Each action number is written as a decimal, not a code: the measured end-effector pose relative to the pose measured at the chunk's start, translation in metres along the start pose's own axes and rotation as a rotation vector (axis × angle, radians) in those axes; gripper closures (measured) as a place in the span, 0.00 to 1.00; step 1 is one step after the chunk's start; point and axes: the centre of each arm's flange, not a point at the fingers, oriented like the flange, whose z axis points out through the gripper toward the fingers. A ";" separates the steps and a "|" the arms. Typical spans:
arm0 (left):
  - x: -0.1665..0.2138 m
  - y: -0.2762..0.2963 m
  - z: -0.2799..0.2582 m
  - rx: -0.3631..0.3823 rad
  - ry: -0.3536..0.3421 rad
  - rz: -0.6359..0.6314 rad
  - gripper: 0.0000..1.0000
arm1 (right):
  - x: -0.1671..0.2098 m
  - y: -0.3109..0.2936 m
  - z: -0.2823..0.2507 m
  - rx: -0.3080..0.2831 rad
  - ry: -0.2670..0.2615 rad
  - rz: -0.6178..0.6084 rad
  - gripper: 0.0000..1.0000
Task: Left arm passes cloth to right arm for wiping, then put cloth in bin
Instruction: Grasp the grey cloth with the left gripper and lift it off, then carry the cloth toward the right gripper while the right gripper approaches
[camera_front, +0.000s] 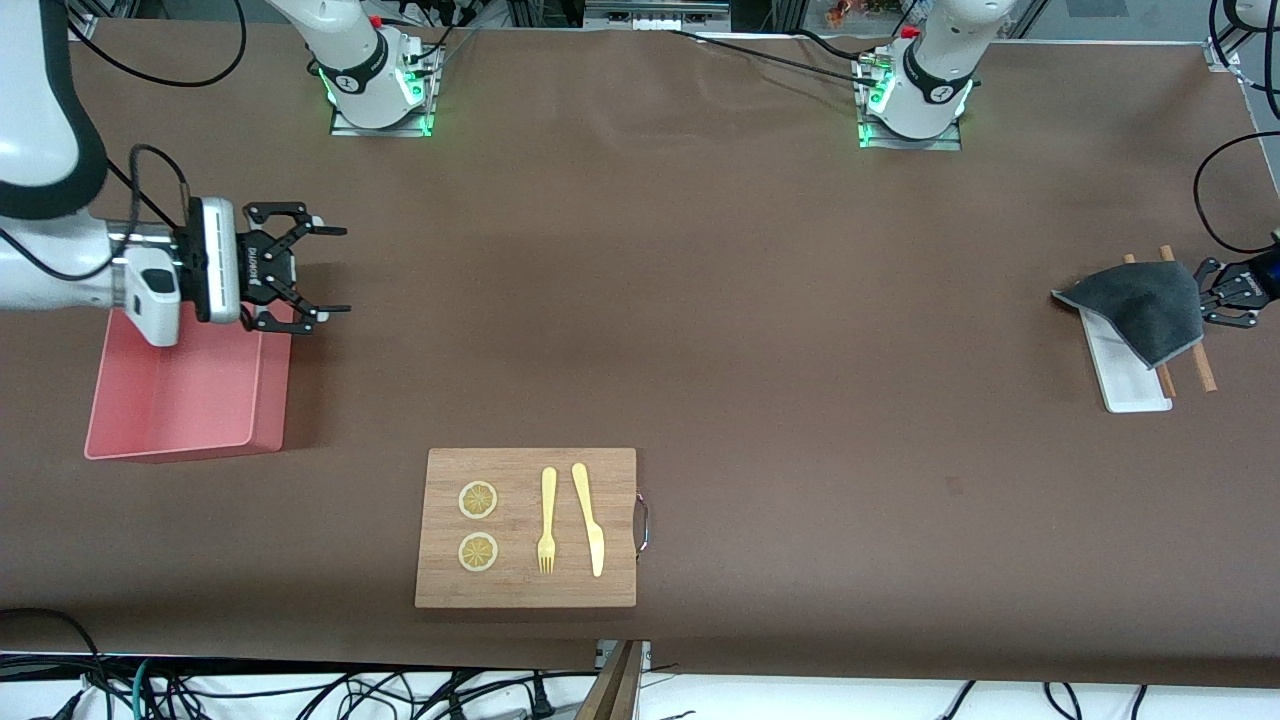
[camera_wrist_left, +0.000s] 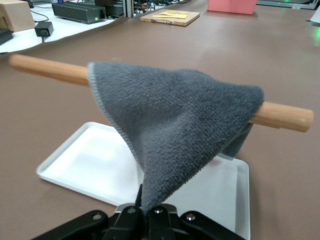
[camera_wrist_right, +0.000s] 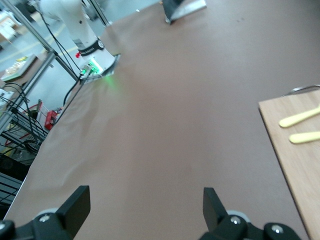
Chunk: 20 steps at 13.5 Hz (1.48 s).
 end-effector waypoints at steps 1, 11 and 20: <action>0.007 -0.004 -0.012 -0.003 -0.020 -0.011 0.97 | -0.009 0.003 0.010 0.013 0.026 -0.017 0.00; 0.243 -0.045 -0.073 -0.073 -0.449 -0.413 0.97 | -0.022 0.050 0.105 0.040 0.397 -0.093 0.00; 0.393 -0.073 0.067 -0.040 -0.657 -0.960 0.97 | 0.040 0.063 0.205 -0.011 0.612 -0.023 0.00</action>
